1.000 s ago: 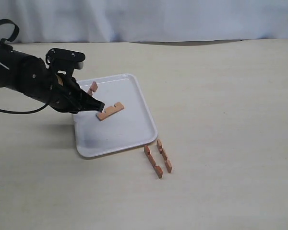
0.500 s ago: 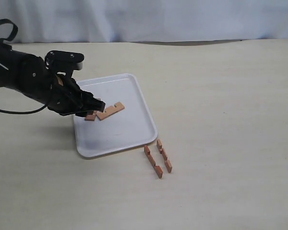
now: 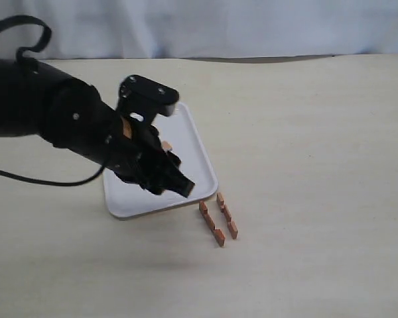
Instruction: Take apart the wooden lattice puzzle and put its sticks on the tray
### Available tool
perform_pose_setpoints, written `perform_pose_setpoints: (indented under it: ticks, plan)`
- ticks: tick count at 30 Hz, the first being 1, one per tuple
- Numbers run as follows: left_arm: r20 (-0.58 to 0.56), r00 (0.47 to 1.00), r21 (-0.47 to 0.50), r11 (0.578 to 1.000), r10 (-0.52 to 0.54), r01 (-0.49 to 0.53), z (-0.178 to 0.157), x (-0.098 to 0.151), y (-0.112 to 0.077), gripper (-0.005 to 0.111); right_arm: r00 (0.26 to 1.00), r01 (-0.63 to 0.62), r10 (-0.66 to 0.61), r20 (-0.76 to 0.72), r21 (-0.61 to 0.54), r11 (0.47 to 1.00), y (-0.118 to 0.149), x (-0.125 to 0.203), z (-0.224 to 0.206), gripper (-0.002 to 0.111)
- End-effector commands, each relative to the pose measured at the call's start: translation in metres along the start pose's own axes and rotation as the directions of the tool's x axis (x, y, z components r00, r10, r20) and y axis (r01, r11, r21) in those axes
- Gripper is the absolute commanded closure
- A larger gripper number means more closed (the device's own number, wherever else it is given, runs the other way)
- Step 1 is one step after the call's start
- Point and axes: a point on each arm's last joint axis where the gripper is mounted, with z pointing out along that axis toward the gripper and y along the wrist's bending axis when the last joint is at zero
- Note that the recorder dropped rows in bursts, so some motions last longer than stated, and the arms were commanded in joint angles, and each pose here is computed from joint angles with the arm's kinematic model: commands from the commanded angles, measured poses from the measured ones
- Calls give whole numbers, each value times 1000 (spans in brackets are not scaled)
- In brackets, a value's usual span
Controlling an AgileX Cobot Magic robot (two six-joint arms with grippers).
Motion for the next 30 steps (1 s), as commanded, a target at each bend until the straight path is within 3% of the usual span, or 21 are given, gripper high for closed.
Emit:
perform_pose_setpoints:
  ticks: [1,8,15,22,30]
  plan:
    - [7,998,77,995,57,-58,-2,5,-41,57,1000,-2,2,1,8,1000,-1,0,1,104]
    - [17,1000,129,992,-1,-1,-2,7,-65,57,1000,-2,2,1,8,1000,-1,0,1,104]
    - [-142,988,106,992,-58,73,19,-12,-73,57,1000,-2,2,1,8,1000,-1,0,1,104]
    - [-241,964,5,993,-116,121,56,-17,-71,57,1000,-2,2,1,8,1000,-1,0,1,104]
    - [-195,972,-58,991,-132,123,69,-19,-65,57,1000,-2,2,1,8,1000,-1,0,1,104]
